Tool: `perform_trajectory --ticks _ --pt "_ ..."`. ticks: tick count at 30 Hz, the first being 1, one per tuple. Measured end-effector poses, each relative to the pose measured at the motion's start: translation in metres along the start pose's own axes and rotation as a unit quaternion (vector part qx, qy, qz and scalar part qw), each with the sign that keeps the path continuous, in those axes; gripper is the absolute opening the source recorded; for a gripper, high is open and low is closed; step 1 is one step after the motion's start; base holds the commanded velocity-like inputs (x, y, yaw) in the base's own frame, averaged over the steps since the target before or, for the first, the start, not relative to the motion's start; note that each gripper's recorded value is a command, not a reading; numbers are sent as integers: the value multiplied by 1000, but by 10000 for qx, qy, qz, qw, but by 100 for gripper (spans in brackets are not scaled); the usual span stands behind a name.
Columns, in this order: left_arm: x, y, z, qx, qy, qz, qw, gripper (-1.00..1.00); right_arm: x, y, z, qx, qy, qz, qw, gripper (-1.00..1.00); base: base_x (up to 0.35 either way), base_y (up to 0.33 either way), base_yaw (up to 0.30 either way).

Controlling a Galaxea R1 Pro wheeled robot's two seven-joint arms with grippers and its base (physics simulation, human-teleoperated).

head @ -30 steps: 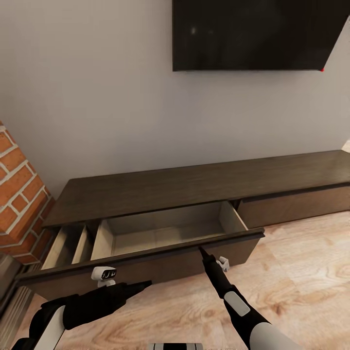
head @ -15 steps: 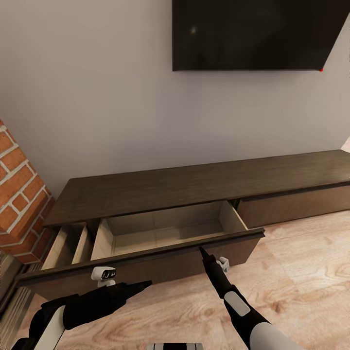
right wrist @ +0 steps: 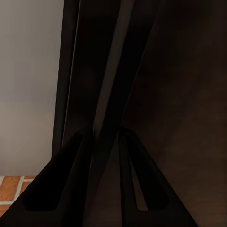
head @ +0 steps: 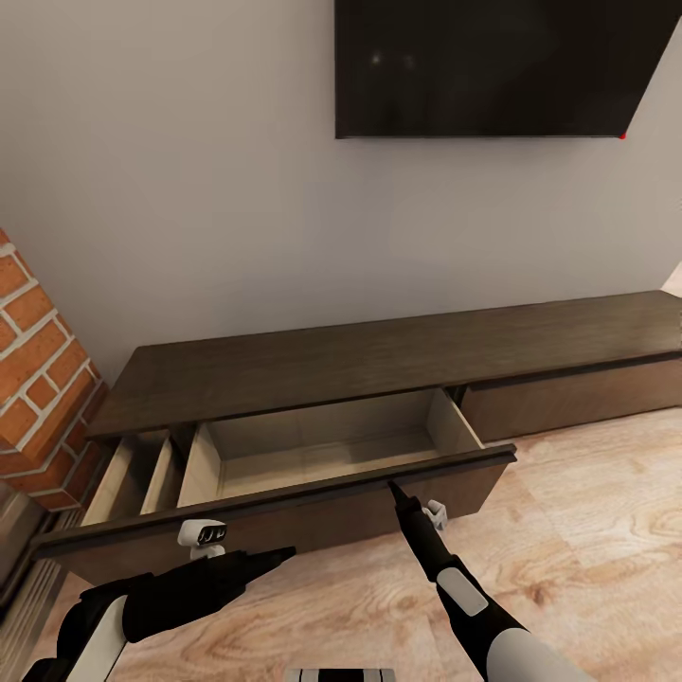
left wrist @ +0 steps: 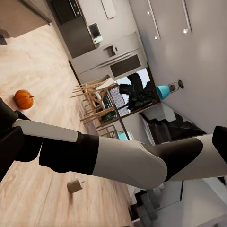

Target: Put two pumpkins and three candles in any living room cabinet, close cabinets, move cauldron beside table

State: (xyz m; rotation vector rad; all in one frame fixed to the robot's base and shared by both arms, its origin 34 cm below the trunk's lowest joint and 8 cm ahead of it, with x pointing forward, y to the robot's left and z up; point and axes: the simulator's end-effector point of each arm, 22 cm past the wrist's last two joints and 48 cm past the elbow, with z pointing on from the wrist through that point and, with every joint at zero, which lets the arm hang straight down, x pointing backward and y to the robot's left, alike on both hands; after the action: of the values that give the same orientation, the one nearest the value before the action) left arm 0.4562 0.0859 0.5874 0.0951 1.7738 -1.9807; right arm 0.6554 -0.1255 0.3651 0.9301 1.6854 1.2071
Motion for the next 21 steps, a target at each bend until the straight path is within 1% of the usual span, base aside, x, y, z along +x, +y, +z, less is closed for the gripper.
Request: perform_trajectory --ticks 12,21 --pt "0 0 0 1 -1 -1 10000 100 -2 0 0 7 -28 16 10000 -100 -53 0 0" --pt "0 0 0 3 -2 0 10000 100 -2 0 0 5 -22 5 10000 -100 -7 0 0"
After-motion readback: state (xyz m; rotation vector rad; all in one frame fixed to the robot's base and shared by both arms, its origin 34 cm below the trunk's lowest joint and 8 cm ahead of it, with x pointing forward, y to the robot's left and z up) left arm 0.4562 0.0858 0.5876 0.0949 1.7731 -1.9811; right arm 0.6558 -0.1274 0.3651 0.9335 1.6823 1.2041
